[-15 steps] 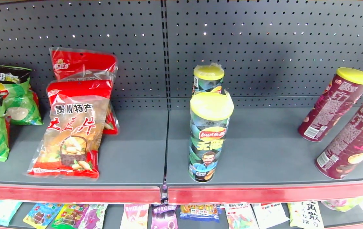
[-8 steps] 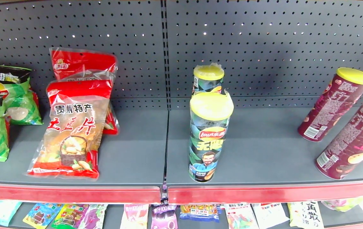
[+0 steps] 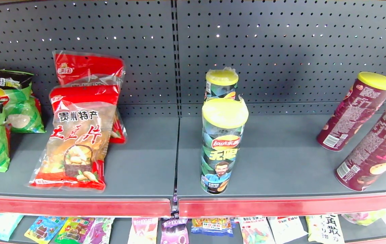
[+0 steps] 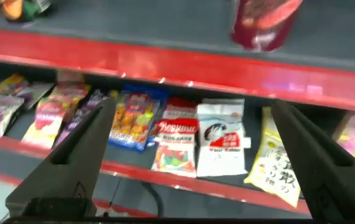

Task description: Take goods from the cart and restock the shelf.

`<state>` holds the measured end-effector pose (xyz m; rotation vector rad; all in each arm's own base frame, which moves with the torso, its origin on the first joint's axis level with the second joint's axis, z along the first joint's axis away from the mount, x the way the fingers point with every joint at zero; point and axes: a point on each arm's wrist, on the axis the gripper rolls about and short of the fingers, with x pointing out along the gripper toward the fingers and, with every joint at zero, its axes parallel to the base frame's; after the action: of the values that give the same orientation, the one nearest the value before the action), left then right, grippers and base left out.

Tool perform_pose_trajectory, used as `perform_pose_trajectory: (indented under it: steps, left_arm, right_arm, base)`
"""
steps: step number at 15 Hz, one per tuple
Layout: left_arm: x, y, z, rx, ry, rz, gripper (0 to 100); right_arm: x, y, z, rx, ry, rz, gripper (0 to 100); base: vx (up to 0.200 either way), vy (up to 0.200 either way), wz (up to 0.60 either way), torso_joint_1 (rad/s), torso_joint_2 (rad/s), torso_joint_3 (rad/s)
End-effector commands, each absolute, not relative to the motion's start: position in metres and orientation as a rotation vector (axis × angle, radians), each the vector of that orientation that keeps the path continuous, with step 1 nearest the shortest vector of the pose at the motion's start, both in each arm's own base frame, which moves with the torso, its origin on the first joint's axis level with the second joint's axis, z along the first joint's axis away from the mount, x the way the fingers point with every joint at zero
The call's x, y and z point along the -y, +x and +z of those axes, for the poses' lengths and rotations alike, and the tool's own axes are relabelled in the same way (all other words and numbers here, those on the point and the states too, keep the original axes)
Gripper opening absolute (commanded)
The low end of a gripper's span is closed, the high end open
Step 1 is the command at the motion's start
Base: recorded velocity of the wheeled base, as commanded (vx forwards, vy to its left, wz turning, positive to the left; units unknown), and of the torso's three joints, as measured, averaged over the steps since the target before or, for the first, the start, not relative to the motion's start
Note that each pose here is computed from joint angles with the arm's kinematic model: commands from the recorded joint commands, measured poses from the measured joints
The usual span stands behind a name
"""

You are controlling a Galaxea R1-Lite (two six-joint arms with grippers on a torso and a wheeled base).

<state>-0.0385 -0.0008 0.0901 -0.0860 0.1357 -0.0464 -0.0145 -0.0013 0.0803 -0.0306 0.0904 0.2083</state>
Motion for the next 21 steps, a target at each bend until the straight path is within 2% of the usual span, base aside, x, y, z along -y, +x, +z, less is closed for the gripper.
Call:
perform_pose_trajectory:
  steps: [1,2,5,8,9,10,11,15,21]
  left_arm:
    - [-0.001,-0.037,0.089,-0.124,-0.081,0.050,100]
    - [-0.001,-0.035,0.088,-0.095,-0.082,0.036,100]
    - [0.004,-0.034,0.088,-0.084,-0.080,-0.161,100]
    - [0.002,-0.029,0.084,-0.043,-0.069,-0.098,100]
    - [0.000,-0.023,0.081,0.044,-0.050,-0.018,100]
    - [0.000,-0.023,0.081,0.058,-0.052,-0.003,100]
    - [0.000,-0.024,0.075,-0.022,-0.051,-0.004,100]
    - [0.001,-0.023,0.076,0.002,0.000,-0.034,100]
    - [0.001,-0.023,0.075,0.000,0.002,-0.034,100]
  right_arm:
    - [0.002,-0.015,0.077,-0.102,-0.019,0.175,100]
    - [0.002,-0.015,0.077,-0.104,-0.008,0.178,100]
    - [0.002,-0.015,0.077,-0.106,-0.007,0.176,100]
    - [0.002,-0.015,0.077,-0.106,-0.006,0.136,100]
    - [0.002,-0.015,0.077,-0.104,-0.003,0.122,100]
    - [0.002,-0.015,0.077,-0.104,-0.005,0.122,100]
    - [0.002,-0.015,0.077,-0.104,-0.009,0.124,100]
    - [0.002,-0.015,0.077,-0.106,-0.009,0.124,100]
    - [0.002,-0.015,0.077,-0.106,-0.005,0.124,100]
  base:
    - [0.000,0.000,0.00,0.000,0.00,0.000]
    - [0.000,0.000,0.00,0.000,0.00,0.000]
    - [0.000,0.000,0.00,0.000,0.00,0.000]
    - [0.000,0.000,0.00,0.000,0.00,0.000]
    - [0.000,0.000,0.00,0.000,0.00,0.000]
    - [0.000,0.000,0.00,0.000,0.00,0.000]
    - [0.000,0.000,0.00,0.000,0.00,0.000]
    - [0.000,0.000,0.00,0.000,0.00,0.000]
    - [-0.033,0.000,0.00,0.000,0.00,0.000]
